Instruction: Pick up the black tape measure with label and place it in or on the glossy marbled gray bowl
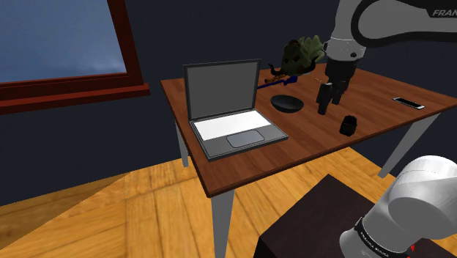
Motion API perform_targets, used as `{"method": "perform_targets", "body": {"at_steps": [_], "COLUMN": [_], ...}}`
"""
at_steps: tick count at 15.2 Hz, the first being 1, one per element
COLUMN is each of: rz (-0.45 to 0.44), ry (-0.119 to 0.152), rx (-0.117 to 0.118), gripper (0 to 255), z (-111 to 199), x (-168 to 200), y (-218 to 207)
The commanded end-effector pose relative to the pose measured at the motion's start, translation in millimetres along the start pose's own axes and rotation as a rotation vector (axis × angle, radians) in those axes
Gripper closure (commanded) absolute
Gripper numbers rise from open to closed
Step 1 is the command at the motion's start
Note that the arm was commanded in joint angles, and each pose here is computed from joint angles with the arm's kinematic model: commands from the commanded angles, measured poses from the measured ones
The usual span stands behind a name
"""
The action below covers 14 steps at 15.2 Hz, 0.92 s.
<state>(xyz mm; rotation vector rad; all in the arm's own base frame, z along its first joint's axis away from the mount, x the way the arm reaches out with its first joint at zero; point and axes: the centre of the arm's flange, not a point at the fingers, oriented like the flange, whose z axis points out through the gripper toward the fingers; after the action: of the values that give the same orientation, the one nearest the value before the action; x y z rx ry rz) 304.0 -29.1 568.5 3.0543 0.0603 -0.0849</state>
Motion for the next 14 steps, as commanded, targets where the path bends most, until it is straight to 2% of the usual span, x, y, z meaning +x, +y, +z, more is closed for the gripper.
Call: {"method": "perform_targets", "body": {"at_steps": [1, 14], "rz": [0.000, -0.401], "ry": [0.000, 0.056], "rx": [0.000, -0.117], "gripper": [0, 0], "z": [0.0, 93.3], "x": [0.0, -33.2], "y": [0.0, 126.1]}}
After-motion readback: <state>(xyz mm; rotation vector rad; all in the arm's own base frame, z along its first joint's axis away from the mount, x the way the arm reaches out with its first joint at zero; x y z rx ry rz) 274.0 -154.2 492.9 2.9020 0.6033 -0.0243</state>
